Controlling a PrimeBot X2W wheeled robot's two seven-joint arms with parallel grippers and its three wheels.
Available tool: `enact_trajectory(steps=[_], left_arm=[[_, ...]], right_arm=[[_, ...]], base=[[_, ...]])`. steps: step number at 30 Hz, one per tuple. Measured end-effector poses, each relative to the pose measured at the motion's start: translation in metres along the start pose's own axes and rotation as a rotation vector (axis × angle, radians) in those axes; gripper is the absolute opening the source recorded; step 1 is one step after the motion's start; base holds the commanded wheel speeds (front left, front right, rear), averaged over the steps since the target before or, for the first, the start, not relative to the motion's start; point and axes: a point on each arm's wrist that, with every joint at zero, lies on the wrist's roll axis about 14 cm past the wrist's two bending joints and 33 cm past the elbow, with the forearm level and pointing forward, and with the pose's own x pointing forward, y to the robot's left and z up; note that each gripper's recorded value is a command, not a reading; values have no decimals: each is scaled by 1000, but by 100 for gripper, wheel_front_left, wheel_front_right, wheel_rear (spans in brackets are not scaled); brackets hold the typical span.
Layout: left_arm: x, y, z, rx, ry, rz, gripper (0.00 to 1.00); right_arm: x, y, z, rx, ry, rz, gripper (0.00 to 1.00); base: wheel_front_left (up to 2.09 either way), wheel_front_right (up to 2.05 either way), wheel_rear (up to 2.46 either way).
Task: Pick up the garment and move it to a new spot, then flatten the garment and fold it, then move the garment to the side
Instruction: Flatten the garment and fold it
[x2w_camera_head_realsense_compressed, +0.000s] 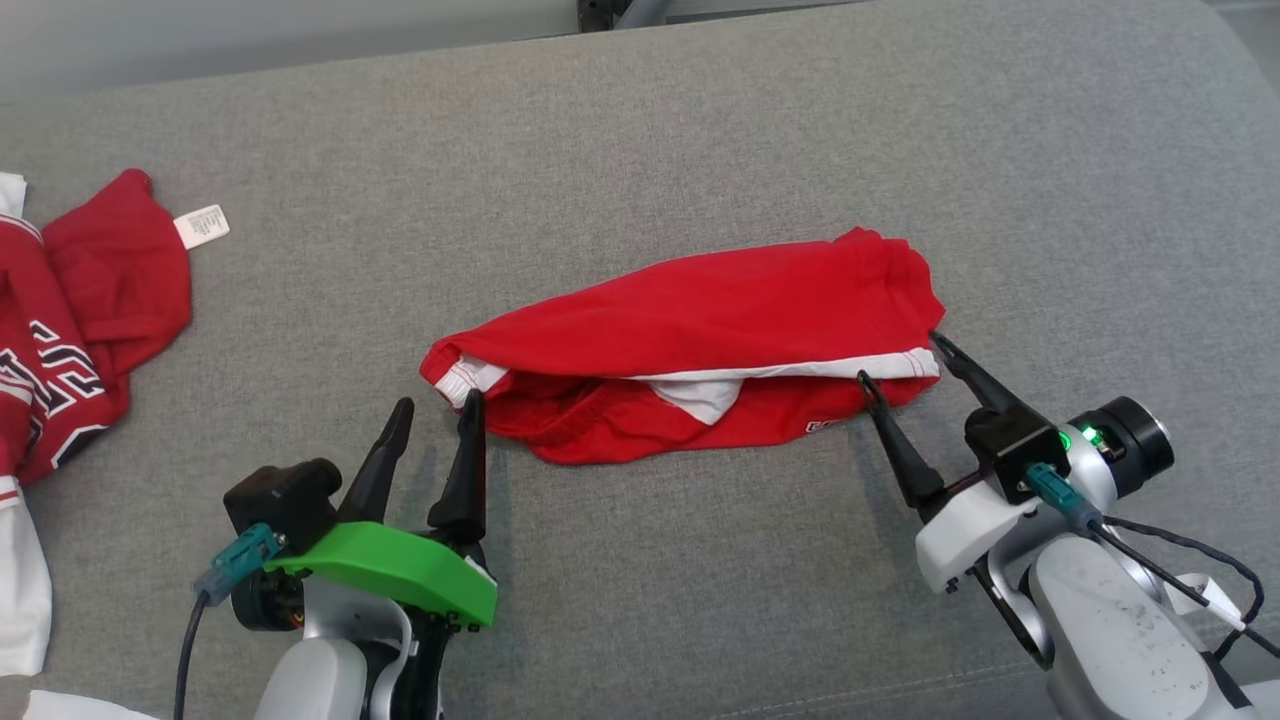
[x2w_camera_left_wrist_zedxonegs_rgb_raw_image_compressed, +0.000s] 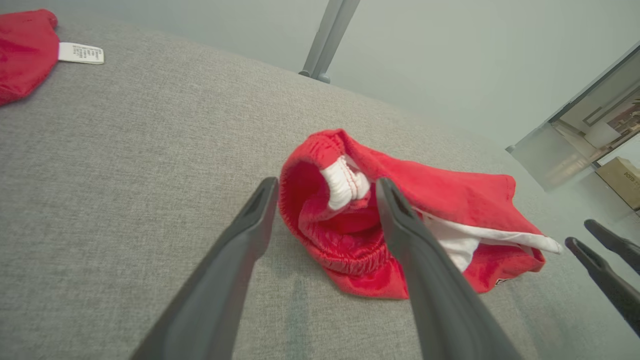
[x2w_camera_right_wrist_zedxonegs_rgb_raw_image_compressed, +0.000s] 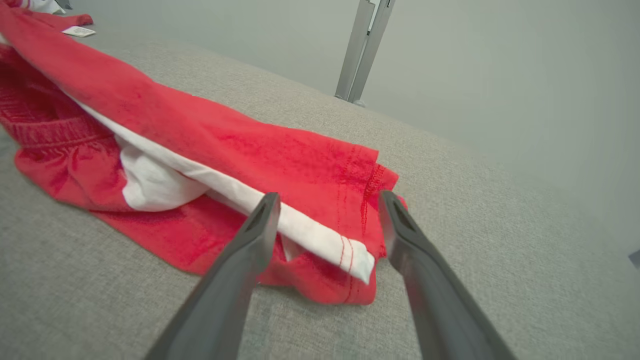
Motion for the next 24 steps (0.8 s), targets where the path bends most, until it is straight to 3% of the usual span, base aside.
enact_trajectory(steps=[8, 24], left_arm=[[3, 7, -9, -38, 15, 20, 100], [12, 3, -13, -45, 26, 1, 100]], right_arm=[[7, 20, -20, 15, 41, 63, 100], [17, 17, -29, 10, 63, 66, 100]], base=[[0, 0, 0], [0, 0, 0]])
